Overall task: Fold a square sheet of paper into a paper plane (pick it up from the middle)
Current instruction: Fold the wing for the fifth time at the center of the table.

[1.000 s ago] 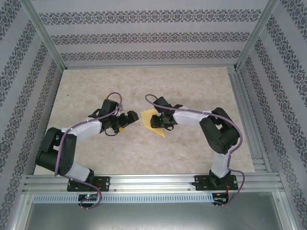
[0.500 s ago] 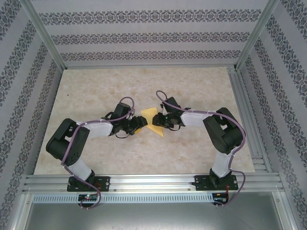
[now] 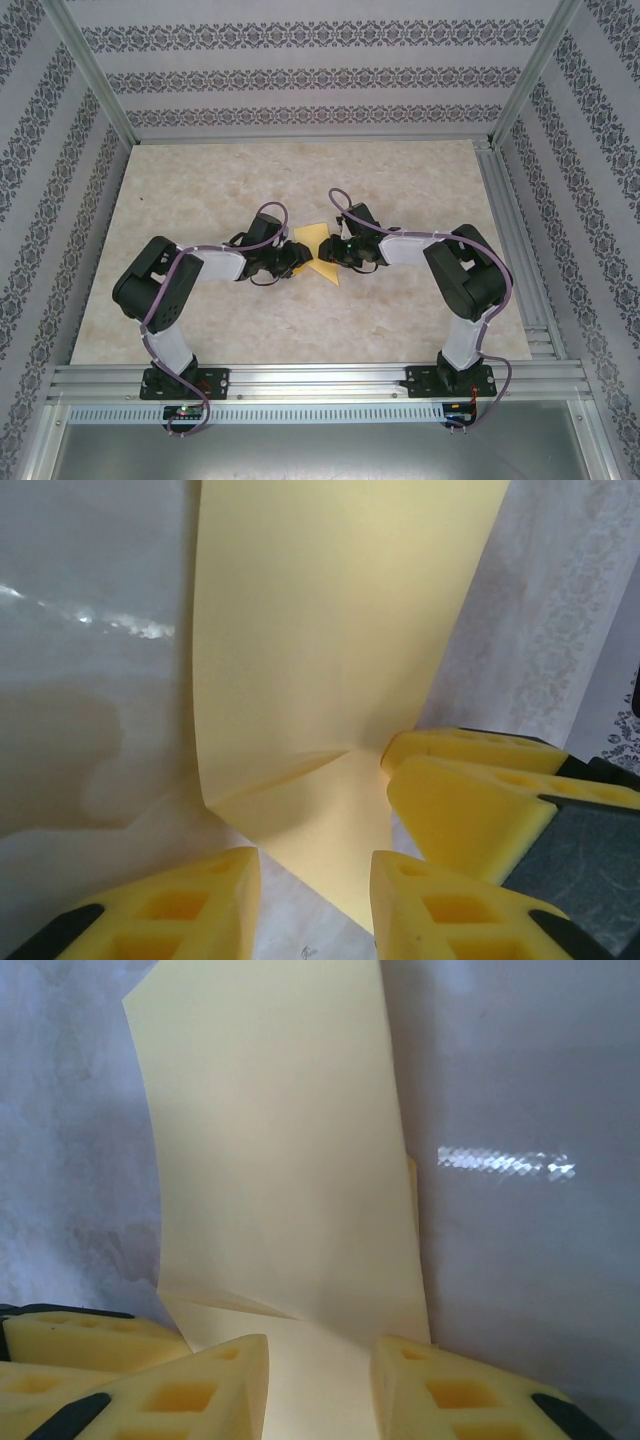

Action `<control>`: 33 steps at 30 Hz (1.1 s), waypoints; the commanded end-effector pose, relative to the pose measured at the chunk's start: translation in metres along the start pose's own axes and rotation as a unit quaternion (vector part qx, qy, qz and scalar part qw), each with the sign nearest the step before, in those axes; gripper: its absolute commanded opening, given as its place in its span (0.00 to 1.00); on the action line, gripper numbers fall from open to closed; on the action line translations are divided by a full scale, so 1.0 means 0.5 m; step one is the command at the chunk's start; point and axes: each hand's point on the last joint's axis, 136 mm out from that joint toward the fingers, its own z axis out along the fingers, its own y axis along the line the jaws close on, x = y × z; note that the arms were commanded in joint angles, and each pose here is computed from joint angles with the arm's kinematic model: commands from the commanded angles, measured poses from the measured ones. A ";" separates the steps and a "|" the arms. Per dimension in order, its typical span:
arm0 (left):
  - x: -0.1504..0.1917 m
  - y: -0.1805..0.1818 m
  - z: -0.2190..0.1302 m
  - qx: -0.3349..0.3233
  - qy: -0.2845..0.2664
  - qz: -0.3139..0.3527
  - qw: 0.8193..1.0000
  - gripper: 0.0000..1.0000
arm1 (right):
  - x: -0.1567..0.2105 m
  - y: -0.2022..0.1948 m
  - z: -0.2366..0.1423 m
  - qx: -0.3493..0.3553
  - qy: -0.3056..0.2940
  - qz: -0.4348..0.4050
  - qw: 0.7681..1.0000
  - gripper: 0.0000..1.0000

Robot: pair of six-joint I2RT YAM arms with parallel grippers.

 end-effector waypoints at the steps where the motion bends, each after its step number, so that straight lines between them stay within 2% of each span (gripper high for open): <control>1: -0.016 -0.040 0.008 0.026 -0.013 0.010 1.000 0.37 | 0.035 -0.040 0.011 0.026 0.024 0.017 0.999 0.34; 7: -0.019 -0.022 0.011 0.011 -0.021 -0.010 1.000 0.42 | 0.034 -0.040 0.012 0.026 0.023 0.017 0.999 0.34; 15: -0.032 -0.049 0.017 0.049 -0.032 -0.010 0.998 0.33 | 0.036 -0.041 0.013 0.026 0.025 0.015 0.999 0.33; 24: -0.033 -0.064 0.008 0.082 -0.043 -0.006 0.996 0.31 | 0.032 -0.046 0.012 0.026 0.024 0.013 0.999 0.33; 29: -0.031 -0.059 0.001 0.069 -0.047 0.009 0.996 0.30 | 0.032 -0.051 0.011 0.029 0.024 0.013 0.999 0.33; 33: -0.029 -0.047 -0.002 0.054 -0.047 0.013 0.997 0.20 | 0.030 -0.050 0.009 0.027 0.022 0.008 0.999 0.32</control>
